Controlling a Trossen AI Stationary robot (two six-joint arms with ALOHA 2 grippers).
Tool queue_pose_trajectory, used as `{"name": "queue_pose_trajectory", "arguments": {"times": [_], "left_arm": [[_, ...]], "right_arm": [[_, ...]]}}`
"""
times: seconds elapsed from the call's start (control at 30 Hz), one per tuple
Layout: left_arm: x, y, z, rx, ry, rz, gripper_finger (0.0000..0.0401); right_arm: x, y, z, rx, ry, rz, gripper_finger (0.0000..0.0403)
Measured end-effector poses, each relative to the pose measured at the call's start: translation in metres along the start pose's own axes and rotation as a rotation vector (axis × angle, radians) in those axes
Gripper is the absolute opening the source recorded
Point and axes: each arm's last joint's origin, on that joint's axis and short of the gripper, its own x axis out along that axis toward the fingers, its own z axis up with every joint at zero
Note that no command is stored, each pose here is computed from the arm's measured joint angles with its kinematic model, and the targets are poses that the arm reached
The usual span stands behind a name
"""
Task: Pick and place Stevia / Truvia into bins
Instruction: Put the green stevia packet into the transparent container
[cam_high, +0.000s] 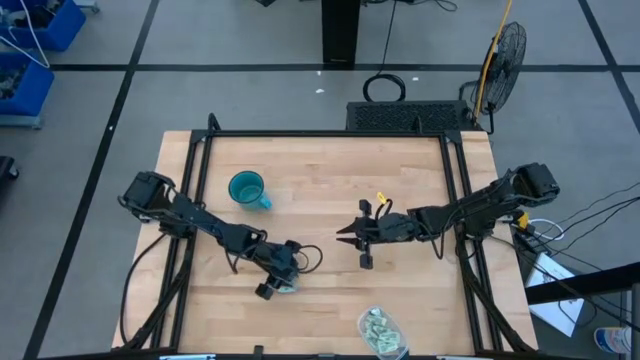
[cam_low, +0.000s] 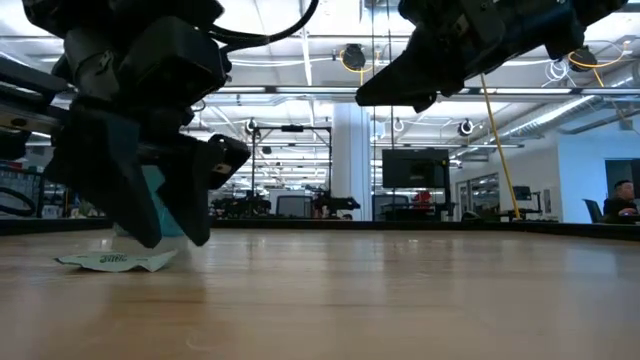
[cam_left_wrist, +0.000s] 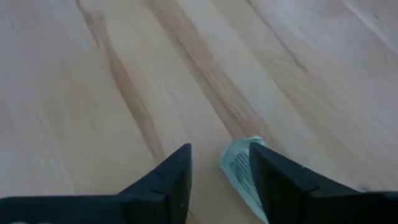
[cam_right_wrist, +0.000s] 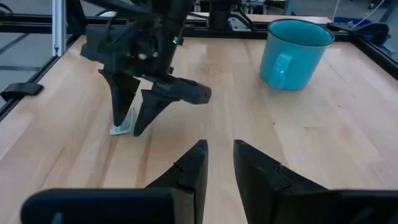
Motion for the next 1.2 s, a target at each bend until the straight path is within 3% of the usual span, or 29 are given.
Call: {"name": "queue_pose_trajectory", "arguments": {"times": [0.23,0.53,1.03,1.2], "left_arm": [[0.002,-0.001,-0.003,-0.005,0.027,-0.042,0.0180],[0.018,0.003,-0.012,-0.017,0.044,-0.066,0.0120],[-0.007,0.018,0.001,-0.042,-0.036,0.032,0.0009],[-0.009,0.024,0.003,-0.049,-0.054,0.068,0.0011]], "right_arm": [[0.000,0.000,0.000,0.005,0.004,0.000,0.0069],[0.000,0.000,0.000,-0.026,0.004,0.000,0.0069],[0.000,0.000,-0.002,-0.030,0.017,-0.001,0.0069],[0.000,0.000,-0.002,-0.031,0.022,-0.001,0.0069]]}}
